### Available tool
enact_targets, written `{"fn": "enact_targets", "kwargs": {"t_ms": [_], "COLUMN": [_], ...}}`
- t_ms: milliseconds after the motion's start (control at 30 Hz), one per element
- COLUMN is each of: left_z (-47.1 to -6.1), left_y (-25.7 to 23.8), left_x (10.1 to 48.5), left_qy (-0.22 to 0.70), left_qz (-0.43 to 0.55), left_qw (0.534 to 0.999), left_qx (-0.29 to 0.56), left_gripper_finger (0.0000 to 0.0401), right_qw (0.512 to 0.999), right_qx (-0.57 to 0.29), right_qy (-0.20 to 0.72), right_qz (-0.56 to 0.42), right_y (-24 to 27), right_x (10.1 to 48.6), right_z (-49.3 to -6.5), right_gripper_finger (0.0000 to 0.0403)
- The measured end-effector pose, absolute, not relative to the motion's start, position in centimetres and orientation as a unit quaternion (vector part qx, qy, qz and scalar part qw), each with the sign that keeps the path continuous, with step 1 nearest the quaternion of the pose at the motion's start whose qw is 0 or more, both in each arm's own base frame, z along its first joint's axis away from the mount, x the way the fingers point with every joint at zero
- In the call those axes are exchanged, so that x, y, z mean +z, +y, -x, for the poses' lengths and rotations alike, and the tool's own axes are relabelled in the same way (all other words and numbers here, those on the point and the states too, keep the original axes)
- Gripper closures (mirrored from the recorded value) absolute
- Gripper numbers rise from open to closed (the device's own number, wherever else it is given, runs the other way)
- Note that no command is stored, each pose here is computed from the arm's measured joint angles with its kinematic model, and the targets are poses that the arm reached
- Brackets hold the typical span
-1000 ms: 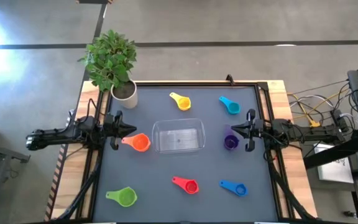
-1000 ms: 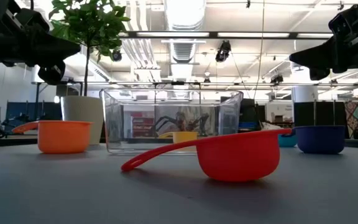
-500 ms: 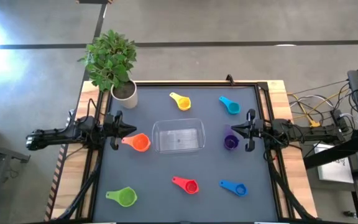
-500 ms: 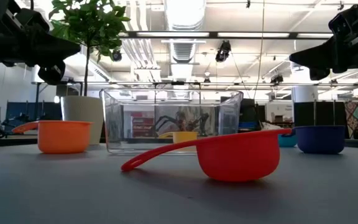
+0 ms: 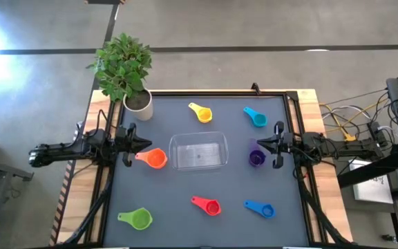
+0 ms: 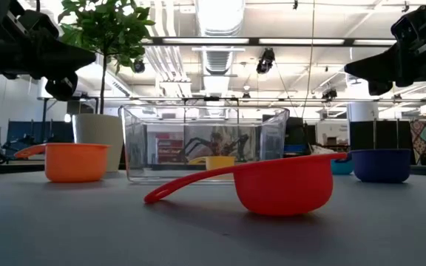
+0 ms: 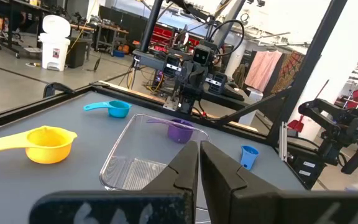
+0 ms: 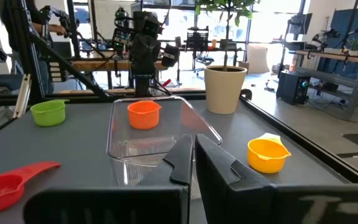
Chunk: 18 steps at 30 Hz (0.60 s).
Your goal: Nest measuring cups in basket
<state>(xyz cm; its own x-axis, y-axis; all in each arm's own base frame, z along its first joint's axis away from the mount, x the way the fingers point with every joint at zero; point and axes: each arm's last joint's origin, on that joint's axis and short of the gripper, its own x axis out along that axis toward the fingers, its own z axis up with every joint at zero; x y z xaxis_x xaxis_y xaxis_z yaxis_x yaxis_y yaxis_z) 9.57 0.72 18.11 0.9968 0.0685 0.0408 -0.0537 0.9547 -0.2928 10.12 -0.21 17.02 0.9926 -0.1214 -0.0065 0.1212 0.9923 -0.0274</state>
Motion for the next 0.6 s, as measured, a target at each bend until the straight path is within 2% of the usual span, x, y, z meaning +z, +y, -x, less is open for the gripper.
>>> {"fn": "enact_targets", "kwargs": {"t_ms": [600], "left_z": [-9.57], "left_y": [0.72], "left_x": [18.11], "left_qy": [-0.026], "left_qz": [0.163], "left_qw": [0.986], "left_qx": [0.03], "left_gripper_finger": [0.0401], "right_qw": [0.998], "right_qx": [-0.061], "right_qy": [0.004], "right_qz": [0.013], "right_y": [-0.21], "right_x": [17.02], "right_z": [-10.12], "right_gripper_finger": [0.0394]}}
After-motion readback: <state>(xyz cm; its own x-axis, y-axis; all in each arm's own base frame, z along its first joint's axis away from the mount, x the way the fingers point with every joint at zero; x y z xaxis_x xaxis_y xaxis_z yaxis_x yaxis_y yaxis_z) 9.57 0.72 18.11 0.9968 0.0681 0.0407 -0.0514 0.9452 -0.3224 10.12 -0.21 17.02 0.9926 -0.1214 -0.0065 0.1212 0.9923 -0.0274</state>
